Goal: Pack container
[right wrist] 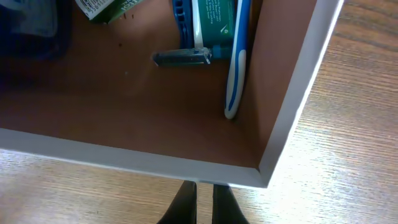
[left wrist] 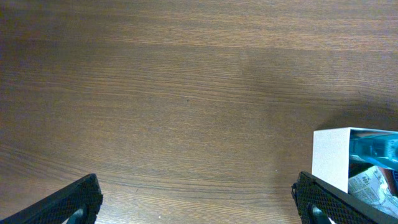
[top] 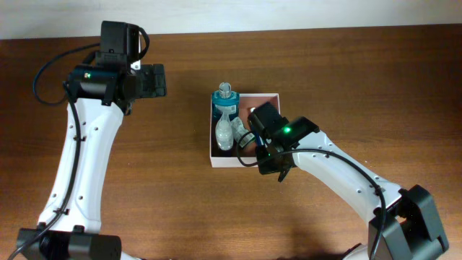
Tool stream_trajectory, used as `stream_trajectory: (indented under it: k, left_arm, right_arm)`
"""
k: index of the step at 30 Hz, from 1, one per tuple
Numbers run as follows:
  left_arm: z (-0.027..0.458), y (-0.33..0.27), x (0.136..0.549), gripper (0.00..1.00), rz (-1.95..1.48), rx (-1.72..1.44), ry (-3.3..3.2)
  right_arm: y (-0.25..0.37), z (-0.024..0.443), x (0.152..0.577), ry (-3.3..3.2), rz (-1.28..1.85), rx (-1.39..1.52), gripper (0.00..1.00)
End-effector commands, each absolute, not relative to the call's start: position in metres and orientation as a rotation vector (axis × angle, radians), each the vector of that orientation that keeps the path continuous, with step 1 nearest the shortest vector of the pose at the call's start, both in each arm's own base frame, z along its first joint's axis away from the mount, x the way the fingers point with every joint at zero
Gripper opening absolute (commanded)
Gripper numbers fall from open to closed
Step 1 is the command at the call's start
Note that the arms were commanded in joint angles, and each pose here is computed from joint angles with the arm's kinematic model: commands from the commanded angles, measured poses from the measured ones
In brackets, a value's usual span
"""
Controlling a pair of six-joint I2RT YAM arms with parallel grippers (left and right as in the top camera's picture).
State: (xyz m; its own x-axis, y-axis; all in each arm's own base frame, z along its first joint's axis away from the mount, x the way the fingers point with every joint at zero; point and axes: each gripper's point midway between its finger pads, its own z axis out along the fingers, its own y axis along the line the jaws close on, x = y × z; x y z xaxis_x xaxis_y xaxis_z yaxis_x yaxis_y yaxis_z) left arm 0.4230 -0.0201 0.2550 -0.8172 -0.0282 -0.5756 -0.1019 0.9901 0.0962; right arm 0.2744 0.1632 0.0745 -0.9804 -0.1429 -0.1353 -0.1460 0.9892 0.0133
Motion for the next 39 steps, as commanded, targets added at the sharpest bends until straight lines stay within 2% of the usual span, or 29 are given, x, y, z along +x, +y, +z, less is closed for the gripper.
stream_trajectory:
  k: [1, 6, 9, 15, 20, 23, 28, 35, 36, 37, 38, 39]
  left_arm:
    - [0.264, -0.019, 0.422, 0.99, 0.153, -0.111, 2.501]
    - [0.264, -0.019, 0.422, 0.99, 0.153, -0.111, 2.501]
    - [0.264, -0.019, 0.422, 0.99, 0.153, -0.111, 2.501]
    - [0.264, -0.019, 0.422, 0.99, 0.153, -0.111, 2.501]
    - [0.264, -0.019, 0.422, 0.99, 0.153, -0.111, 2.501]
    - [0.264, -0.019, 0.422, 0.99, 0.153, -0.111, 2.501]
    - [0.264, -0.019, 0.422, 0.99, 0.153, -0.111, 2.501]
    - [0.264, -0.019, 0.422, 1.0, 0.153, -0.111, 2.501]
    - [0.264, -0.019, 0.422, 0.99, 0.153, -0.111, 2.501]
    - [0.264, -0.019, 0.422, 0.99, 0.153, -0.111, 2.501]
    - [0.264, -0.019, 0.422, 1.0, 0.153, -0.111, 2.501]
    - [0.264, -0.019, 0.422, 0.99, 0.153, -0.111, 2.501]
  right_arm:
    - [0.157, 0.073, 0.277, 2.981, -0.032, -0.246, 0.04]
    - [0.153, 0.084, 0.262, 3.013, -0.016, -0.285, 0.04]
    - [0.149, 0.115, 0.257, 2.943, 0.037, -0.275, 0.04]
    - [0.139, 0.2, 0.238, 2.674, 0.227, -0.233, 0.04]
    - [0.109, 0.282, 0.192, 2.35, 0.406, -0.183, 0.04]
    - [0.091, 0.309, 0.162, 2.207, 0.472, -0.167, 0.04]
    - [0.061, 0.323, 0.115, 2.063, 0.533, -0.15, 0.04]
    - [0.053, 0.315, 0.103, 2.077, 0.527, -0.152, 0.04]
    - [0.053, 0.315, 0.103, 2.077, 0.527, -0.152, 0.07]
    - [0.053, 0.315, 0.103, 2.077, 0.527, -0.152, 0.2]
    - [0.053, 0.315, 0.103, 2.078, 0.527, -0.152, 0.39]
    - [0.053, 0.315, 0.102, 2.079, 0.527, -0.152, 0.67]
